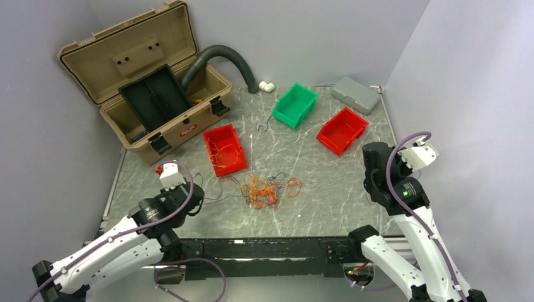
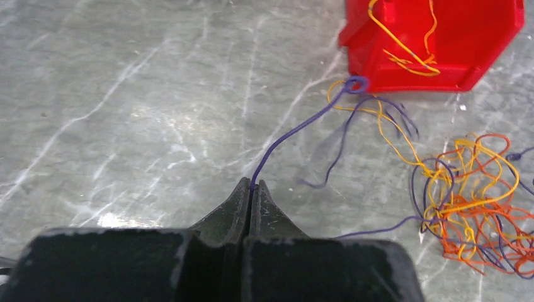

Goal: Untangle the cables

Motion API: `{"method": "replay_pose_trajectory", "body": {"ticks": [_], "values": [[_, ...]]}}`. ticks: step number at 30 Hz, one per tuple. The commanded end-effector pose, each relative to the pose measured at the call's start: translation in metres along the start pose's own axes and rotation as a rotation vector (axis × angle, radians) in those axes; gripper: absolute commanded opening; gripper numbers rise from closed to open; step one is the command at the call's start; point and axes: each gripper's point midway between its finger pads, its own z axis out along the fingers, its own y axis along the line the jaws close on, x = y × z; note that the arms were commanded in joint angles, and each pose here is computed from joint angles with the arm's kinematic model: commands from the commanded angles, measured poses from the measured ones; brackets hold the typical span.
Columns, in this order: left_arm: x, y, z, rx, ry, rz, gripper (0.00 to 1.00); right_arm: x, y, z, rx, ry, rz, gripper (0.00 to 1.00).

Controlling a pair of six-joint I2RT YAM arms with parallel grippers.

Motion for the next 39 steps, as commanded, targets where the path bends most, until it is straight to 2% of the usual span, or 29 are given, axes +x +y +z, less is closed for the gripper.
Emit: {"method": "replay_pose_trajectory", "body": {"ticks": [1,3,7,9,12,17,25,33,39], "values": [[-0.021,0.015,-0.009,-0.066,-0.074,-0.064,0.0,-0.027,-0.006,-0.004,0.018,-0.077,0.054,0.0],[-0.022,0.005,-0.007,-0.017,-0.077,-0.033,0.0,-0.022,0.006,-0.005,-0.049,-0.047,0.002,0.0],[-0.023,-0.06,-0.013,0.301,-0.056,0.171,0.0,-0.001,0.052,-0.011,-0.281,0.06,-0.082,0.0],[-0.023,-0.092,-0.022,0.46,-0.052,0.214,0.0,0.003,0.07,-0.016,-0.357,0.091,-0.1,0.0],[-0.015,-0.116,-0.029,0.578,-0.017,0.27,0.0,-0.005,0.091,-0.022,-0.429,0.102,-0.114,0.0],[-0.008,-0.137,-0.033,0.671,0.01,0.341,0.0,-0.029,0.125,-0.032,-0.523,0.084,-0.116,0.0],[-0.002,-0.15,-0.039,0.745,0.027,0.361,0.0,-0.074,0.168,-0.047,-0.623,0.03,-0.06,0.0],[0.007,-0.154,-0.038,0.773,0.052,0.352,0.0,-0.12,0.189,-0.046,-0.593,-0.062,-0.05,0.0],[0.013,-0.162,-0.038,0.805,0.077,0.338,0.0,-0.119,0.212,-0.026,-0.537,-0.08,-0.051,0.0]]}}
